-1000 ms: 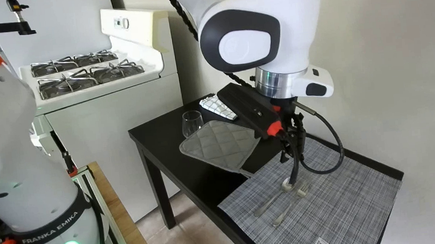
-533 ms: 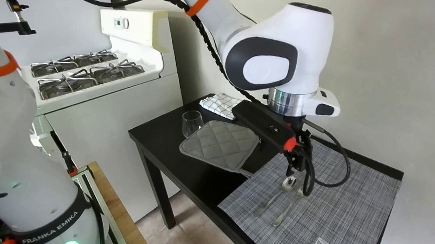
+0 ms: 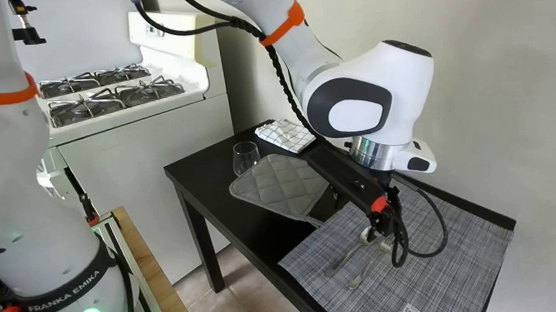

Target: Place the silver spoon and fork on top of the pot holder.

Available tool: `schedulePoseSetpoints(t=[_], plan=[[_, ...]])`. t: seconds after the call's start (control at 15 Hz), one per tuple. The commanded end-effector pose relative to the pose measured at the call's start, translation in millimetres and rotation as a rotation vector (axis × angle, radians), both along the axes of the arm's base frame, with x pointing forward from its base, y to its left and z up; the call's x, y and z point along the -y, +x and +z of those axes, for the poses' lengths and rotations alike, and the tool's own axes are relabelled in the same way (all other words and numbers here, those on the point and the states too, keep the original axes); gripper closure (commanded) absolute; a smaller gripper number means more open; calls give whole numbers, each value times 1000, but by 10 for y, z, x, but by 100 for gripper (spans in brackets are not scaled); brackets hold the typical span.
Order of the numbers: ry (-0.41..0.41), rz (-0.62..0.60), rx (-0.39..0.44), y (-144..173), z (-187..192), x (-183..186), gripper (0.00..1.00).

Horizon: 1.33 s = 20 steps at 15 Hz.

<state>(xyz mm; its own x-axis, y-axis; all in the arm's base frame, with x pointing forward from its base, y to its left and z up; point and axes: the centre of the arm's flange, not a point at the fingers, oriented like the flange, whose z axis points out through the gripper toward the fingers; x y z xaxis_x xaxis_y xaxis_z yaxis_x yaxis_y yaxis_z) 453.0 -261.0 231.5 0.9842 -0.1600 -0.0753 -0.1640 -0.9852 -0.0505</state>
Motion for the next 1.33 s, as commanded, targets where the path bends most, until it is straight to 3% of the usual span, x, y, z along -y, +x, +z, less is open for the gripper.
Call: schedulePoseSetpoints(t=[0.0, 0.73, 0.8, 0.93, 1.0, 1.13, 1.27], plan=[[23, -14, -4, 88, -241, 105, 0], [49, -79, 27, 150, -617, 83, 0], [47, -79, 30, 152, -635, 86, 3], [40, -81, 36, 141, -669, 78, 28], [39, -83, 40, 143, -676, 79, 29], [41, -82, 40, 142, -684, 75, 44], [45, -82, 37, 130, -703, 66, 17]])
